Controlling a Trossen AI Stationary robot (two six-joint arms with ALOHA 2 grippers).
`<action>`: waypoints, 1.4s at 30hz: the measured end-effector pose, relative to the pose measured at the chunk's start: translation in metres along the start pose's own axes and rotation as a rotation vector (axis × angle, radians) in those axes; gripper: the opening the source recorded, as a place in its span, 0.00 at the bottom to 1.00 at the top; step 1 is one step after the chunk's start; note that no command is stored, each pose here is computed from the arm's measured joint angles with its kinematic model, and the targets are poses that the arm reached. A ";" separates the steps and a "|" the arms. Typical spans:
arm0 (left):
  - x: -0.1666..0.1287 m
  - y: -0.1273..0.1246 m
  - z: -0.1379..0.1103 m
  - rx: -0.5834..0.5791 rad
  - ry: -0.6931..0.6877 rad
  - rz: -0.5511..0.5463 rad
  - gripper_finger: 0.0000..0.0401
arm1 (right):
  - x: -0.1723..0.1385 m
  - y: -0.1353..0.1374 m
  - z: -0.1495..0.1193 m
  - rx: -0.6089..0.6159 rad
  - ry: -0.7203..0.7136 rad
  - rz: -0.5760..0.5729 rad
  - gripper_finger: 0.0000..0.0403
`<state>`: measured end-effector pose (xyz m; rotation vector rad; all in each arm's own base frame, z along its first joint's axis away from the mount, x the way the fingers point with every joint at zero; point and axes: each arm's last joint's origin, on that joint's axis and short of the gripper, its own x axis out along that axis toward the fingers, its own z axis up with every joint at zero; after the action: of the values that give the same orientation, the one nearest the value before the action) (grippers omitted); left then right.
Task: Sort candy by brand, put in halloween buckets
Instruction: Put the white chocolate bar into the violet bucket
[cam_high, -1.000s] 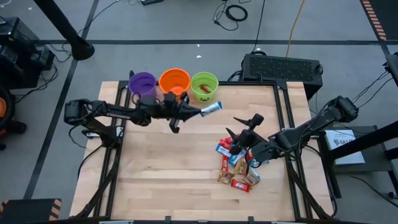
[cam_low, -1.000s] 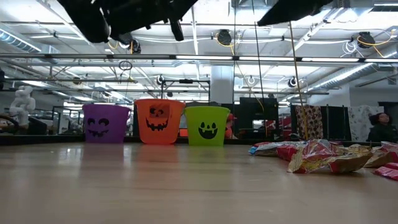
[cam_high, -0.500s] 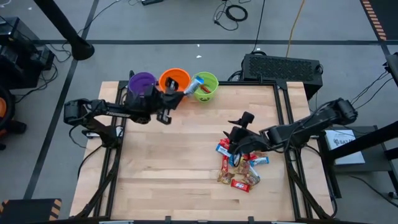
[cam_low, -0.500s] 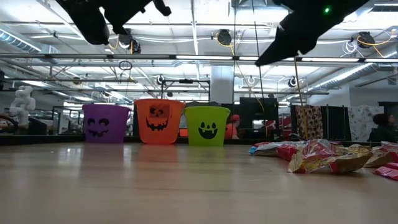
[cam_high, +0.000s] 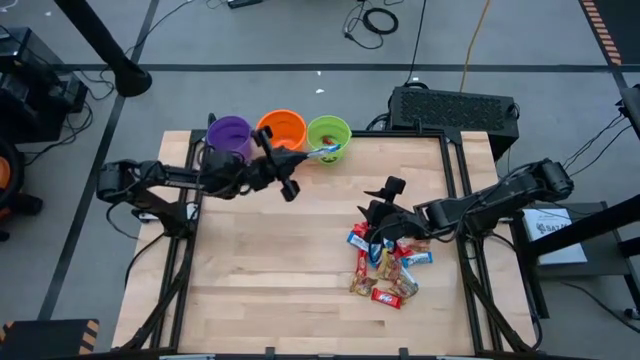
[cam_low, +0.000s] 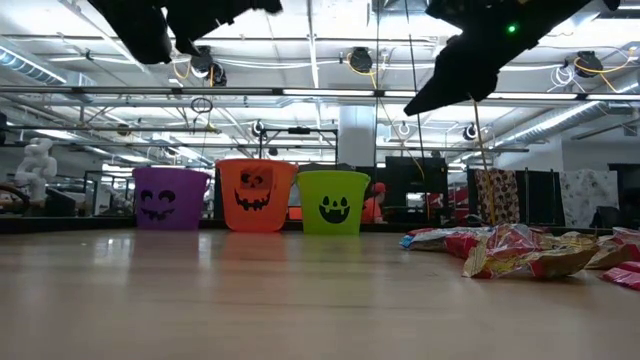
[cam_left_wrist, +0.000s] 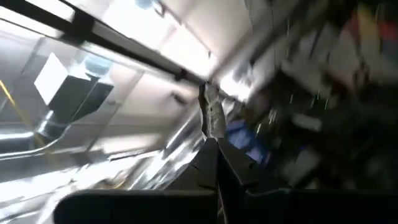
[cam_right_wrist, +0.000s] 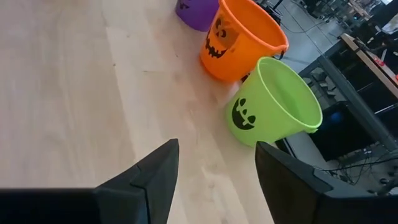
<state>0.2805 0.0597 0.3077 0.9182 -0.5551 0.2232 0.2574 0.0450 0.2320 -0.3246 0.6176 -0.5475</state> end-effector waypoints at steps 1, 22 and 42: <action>0.000 -0.002 0.000 0.032 0.031 0.000 0.00 | 0.001 -0.001 0.000 0.002 0.000 -0.003 0.50; 0.003 -0.033 0.058 0.059 0.596 0.175 0.00 | 0.008 -0.009 0.000 -0.039 0.019 -0.033 0.50; -0.110 0.110 0.051 -0.562 0.930 0.649 0.00 | 0.009 -0.010 0.000 -0.060 0.017 -0.036 0.50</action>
<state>0.1245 0.0895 0.3480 0.0035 -0.0042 0.9666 0.2599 0.0321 0.2327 -0.3884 0.6465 -0.5675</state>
